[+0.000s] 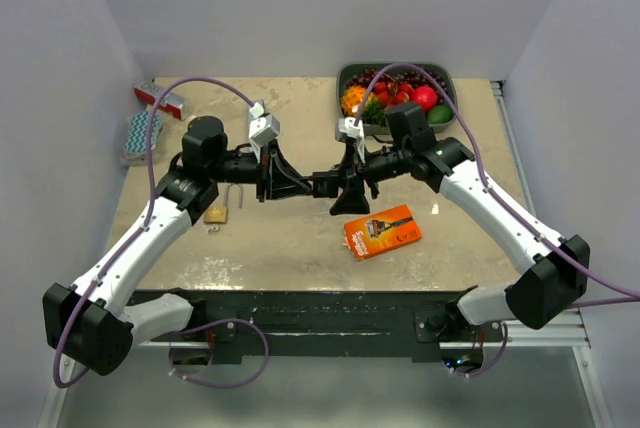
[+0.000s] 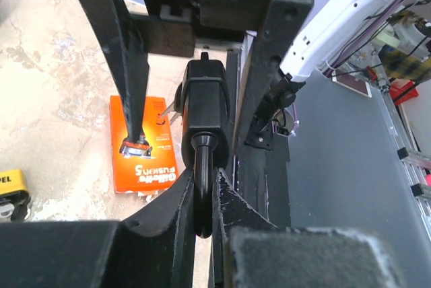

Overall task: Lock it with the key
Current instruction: Lock the lock.

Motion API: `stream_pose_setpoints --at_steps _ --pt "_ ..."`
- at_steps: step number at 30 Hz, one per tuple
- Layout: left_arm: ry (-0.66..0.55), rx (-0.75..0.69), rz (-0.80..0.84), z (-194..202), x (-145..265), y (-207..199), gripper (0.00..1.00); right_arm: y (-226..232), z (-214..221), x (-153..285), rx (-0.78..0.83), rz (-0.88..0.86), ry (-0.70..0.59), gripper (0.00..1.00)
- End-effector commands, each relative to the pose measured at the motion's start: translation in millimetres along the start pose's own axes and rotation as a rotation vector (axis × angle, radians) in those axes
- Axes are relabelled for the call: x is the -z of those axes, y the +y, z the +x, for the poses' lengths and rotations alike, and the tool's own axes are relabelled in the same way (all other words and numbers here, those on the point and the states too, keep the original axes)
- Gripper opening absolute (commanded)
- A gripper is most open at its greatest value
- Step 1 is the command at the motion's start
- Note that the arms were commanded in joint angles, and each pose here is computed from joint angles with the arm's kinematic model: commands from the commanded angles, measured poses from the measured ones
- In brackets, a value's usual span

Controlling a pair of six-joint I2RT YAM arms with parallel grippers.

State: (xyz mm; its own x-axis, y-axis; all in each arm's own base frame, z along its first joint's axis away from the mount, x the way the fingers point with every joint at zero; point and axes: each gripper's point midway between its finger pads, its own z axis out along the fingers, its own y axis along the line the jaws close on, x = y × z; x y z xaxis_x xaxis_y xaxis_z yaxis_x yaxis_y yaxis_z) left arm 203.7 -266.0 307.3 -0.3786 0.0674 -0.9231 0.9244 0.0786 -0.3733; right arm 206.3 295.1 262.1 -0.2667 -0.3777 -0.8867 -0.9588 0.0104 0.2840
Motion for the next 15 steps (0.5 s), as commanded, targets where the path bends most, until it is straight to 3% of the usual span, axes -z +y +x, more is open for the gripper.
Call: stream_pose_setpoints --at_steps 1,5,15 --pt "-0.009 -0.102 0.012 -18 5 -7 0.00 -1 -7 22 0.040 0.064 -0.003 0.84" --pt "0.026 -0.096 0.010 -10 5 -1 0.00 -5 -11 37 0.082 0.118 -0.003 0.84" --pt "0.044 -0.124 0.029 -2 5 0 0.00 2 -14 42 0.102 0.087 -0.009 0.68"
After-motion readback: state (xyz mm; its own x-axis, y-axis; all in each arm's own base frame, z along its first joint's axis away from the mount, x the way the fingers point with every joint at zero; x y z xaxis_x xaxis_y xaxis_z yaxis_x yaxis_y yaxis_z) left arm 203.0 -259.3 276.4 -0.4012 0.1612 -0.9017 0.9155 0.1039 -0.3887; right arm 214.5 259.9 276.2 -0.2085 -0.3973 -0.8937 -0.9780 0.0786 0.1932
